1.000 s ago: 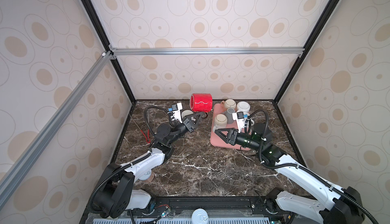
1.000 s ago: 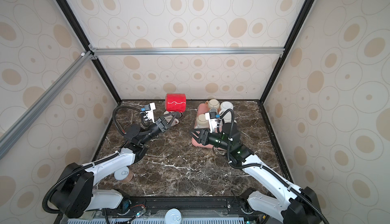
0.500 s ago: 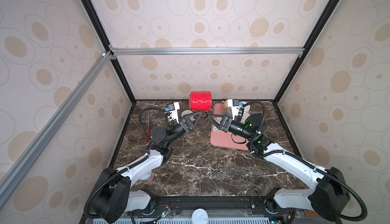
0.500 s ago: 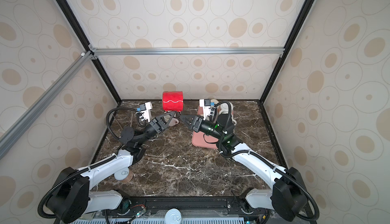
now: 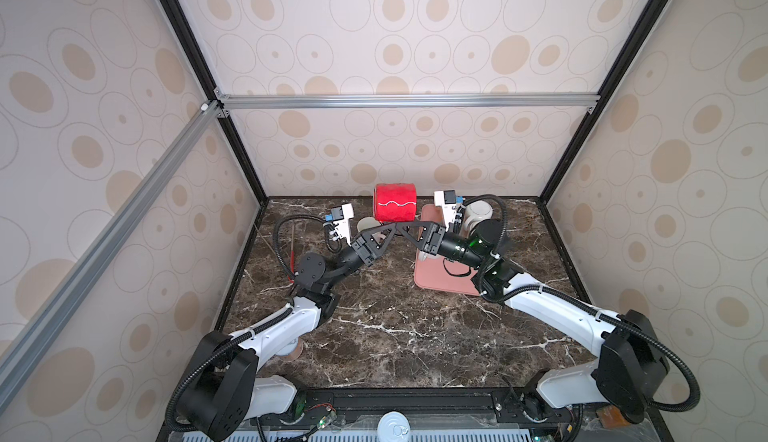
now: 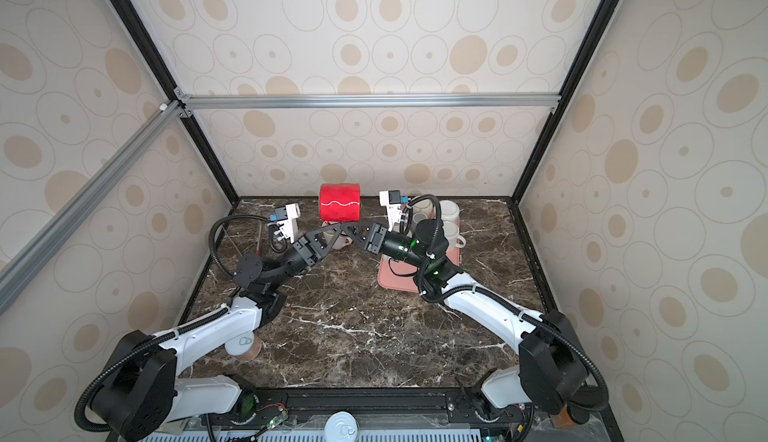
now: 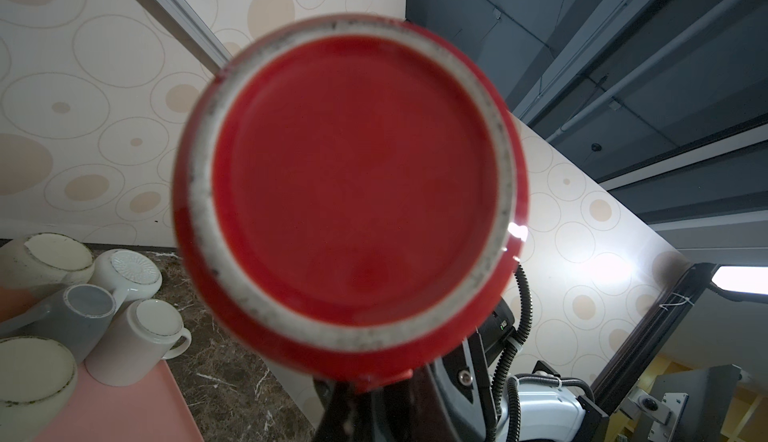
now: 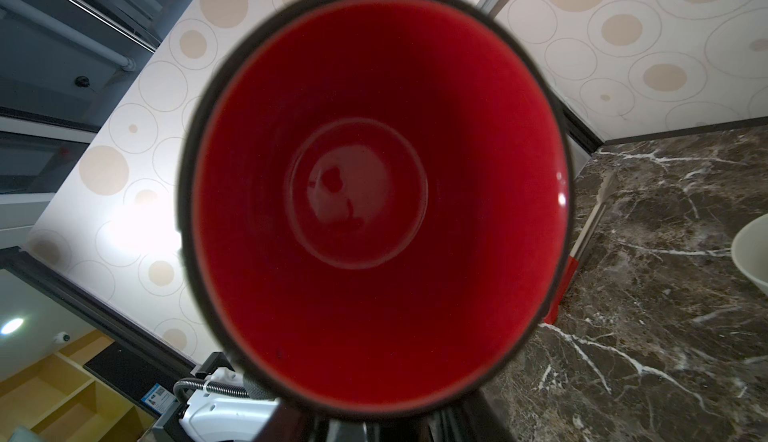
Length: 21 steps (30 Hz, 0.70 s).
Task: Turn the mug right side up
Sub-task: 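Grasp the red mug's handle with the right gripper from the left gripper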
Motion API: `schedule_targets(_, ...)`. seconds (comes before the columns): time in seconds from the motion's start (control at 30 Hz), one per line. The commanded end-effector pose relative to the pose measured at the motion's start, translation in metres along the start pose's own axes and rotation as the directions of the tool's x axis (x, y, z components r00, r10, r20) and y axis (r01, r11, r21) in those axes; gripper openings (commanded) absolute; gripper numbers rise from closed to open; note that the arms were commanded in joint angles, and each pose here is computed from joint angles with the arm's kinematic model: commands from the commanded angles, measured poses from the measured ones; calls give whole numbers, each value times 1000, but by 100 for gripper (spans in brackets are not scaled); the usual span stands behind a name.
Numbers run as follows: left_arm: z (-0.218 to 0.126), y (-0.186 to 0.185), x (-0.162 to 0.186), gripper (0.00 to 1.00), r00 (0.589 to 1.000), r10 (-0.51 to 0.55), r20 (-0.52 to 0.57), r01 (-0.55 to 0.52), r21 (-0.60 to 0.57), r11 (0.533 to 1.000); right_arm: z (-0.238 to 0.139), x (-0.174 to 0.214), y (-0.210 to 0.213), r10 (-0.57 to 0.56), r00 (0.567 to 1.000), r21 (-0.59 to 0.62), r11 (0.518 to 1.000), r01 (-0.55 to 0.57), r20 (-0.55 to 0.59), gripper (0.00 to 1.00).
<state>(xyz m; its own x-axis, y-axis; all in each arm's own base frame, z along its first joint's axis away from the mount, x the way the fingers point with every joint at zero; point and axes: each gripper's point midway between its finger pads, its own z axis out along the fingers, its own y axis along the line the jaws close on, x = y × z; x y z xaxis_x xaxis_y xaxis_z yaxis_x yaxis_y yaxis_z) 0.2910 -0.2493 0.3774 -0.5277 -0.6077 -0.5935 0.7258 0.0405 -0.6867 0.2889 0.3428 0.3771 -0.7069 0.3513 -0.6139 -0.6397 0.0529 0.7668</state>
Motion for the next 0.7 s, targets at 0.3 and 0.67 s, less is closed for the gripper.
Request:
schedule_targets(0.3,-11,-53,-16,0,994,90,55,-98,150,984,7,-9,25,3,999,-105,994,2,39,0)
schedule_targets(0.67,-16,-51,-18,13,994,94,51,-100,134,986,10,-13,25,28,997,-142,990,-18,72,0)
